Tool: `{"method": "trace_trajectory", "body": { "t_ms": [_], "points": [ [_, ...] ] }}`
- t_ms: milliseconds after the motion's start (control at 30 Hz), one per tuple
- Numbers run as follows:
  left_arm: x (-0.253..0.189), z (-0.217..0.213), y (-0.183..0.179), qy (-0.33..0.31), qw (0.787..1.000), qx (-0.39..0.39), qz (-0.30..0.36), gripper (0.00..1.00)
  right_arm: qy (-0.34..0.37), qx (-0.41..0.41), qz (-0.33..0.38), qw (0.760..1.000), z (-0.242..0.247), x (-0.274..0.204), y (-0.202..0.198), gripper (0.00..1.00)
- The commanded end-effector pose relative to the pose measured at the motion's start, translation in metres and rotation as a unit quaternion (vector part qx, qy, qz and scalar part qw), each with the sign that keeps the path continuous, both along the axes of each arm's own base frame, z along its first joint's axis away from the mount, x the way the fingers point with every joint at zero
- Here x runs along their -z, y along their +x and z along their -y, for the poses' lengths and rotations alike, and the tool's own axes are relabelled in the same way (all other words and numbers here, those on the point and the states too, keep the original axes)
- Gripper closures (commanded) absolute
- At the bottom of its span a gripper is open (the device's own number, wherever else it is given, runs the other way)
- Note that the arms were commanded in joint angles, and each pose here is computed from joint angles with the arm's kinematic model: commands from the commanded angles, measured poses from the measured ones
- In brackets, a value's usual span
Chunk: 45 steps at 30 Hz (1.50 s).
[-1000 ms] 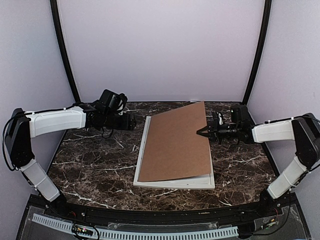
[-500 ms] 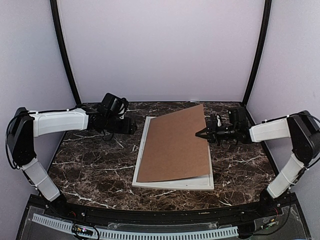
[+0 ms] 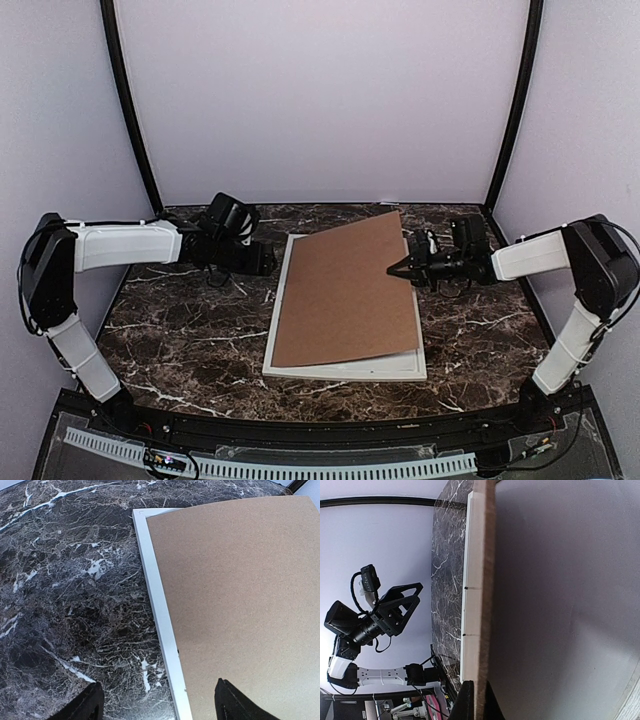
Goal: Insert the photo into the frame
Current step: Place the backboard next to the photo.
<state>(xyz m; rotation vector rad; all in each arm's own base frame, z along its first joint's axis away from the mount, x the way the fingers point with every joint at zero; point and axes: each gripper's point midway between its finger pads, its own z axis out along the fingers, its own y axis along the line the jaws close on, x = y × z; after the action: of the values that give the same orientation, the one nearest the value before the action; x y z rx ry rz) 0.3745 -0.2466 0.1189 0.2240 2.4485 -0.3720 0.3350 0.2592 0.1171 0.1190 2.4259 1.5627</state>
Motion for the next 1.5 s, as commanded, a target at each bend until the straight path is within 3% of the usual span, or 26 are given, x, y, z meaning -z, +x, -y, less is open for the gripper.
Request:
{"method": "trace_trajectory", "body": {
  "t_ms": [0,667,1467],
  "points": [
    [0.012,0.003,-0.005,-0.008,1.000,0.004,-0.016,0.21,-0.004,-0.023,0.023,0.999,-0.004,0.000,0.001,0.94],
    [0.030,0.004,-0.011,-0.006,0.999,0.011,-0.038,0.21,-0.089,-0.035,0.009,0.995,0.003,0.034,0.008,0.46],
    [0.035,0.011,-0.013,-0.016,0.998,0.027,-0.046,0.21,-0.202,-0.022,0.016,0.979,0.016,0.034,0.011,0.39]
  ]
}}
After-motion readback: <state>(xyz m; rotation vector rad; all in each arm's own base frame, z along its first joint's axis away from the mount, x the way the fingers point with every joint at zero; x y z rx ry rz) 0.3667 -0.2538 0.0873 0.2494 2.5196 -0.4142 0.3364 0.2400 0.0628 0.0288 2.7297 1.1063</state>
